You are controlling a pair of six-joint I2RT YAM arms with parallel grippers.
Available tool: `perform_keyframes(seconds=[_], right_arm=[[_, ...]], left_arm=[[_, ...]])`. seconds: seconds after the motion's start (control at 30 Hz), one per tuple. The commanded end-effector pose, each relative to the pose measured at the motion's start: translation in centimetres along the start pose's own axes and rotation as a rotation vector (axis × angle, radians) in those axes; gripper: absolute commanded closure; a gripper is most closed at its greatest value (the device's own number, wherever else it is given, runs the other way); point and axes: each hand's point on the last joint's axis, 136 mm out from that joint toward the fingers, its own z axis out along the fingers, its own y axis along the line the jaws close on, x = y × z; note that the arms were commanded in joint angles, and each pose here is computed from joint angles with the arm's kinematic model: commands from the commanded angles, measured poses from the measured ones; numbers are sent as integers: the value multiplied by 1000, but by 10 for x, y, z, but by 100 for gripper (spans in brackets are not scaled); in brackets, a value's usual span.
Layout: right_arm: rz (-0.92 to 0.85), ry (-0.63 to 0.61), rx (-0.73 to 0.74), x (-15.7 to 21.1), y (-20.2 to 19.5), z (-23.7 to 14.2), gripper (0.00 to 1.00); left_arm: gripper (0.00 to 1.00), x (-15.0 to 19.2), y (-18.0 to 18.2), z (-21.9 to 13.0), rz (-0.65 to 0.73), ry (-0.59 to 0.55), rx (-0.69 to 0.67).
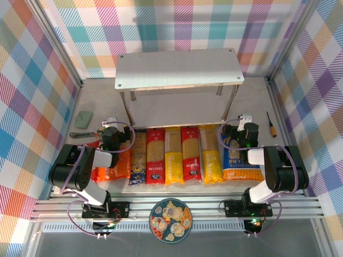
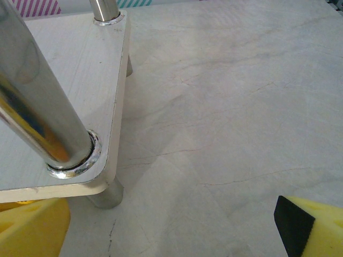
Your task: Place and organize the pasta boxes and bags onto the shelf
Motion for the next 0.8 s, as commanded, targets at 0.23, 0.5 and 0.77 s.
perform_keyframes(seconds=[0.23,0.5,0.77], right_arm=[[-7,-43,-16,-14,1,3,1],[-1,-54,4,-17,-2,2,12],[44,-24,17,-66,-1,-29,15]], left_arm=[[17,-13,-5,6,-22,-25,57],[38,-34,-2,3,-10,41,25],[41,-107,-13,-46,-97,-64,68]])
